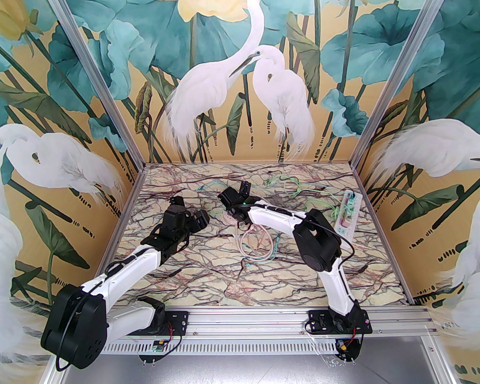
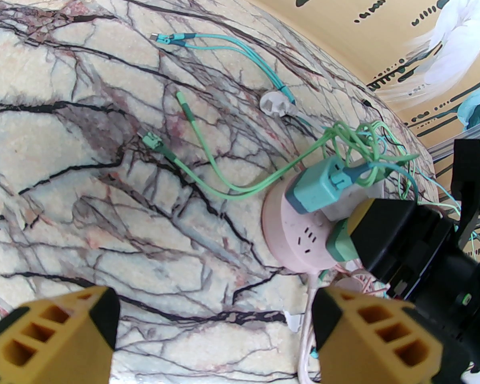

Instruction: Pull the plug off the socket

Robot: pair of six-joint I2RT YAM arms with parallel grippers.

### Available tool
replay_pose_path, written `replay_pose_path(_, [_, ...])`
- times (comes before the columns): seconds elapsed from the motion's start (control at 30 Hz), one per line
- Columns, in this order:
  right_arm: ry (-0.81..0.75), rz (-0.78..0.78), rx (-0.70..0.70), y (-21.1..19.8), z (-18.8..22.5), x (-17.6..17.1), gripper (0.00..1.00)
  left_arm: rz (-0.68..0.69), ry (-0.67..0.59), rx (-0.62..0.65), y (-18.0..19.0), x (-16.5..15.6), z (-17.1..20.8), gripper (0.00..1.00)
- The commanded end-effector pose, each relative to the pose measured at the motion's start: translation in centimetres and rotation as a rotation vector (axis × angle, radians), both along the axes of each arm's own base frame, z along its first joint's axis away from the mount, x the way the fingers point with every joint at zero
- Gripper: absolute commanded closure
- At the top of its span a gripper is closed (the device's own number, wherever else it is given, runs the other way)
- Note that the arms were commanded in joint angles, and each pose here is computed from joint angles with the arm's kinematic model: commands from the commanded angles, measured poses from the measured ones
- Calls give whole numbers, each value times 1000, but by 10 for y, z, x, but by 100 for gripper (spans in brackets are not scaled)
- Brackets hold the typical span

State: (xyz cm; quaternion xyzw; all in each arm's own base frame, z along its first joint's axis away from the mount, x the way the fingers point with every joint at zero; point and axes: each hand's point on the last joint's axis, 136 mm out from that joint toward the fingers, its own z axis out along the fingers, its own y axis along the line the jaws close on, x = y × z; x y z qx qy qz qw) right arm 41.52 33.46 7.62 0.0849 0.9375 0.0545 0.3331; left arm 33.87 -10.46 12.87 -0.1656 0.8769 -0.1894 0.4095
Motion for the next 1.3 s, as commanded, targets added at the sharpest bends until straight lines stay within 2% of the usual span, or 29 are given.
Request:
replay_pose_path(0.0, [22,16,-86,-10,-14,4,58,13,-15,8,4,1,2,15])
replay_pose_path(0.2, [1,77,-146,-15,-7,4,67,-5,-25,2,1,0,4,15])
replay_pose_path(0.47, [-36,350,-131,-8,5,-12,67,-50,-41,-8,-6,-1,3,15])
replay_pose_path(0.6, [-12,433,-133,-13,6,-25,66,-73,-19,-16,-15,-7,-2,15])
replay_pose_path(0.77, [12,480,-93,-13,-3,-37,61,-91,17,29,-27,-20,-7,15])
replay_pose_path(0.9, [11,476,-58,-12,-6,-37,57,-93,31,13,-35,-30,-8,15])
replay_pose_path(0.97, [6,470,-24,-12,-1,-37,50,-100,32,13,-39,-35,-7,15])
replay_pose_path(1.27, [-57,464,146,-25,40,-45,49,-91,24,25,-50,-40,4,15])
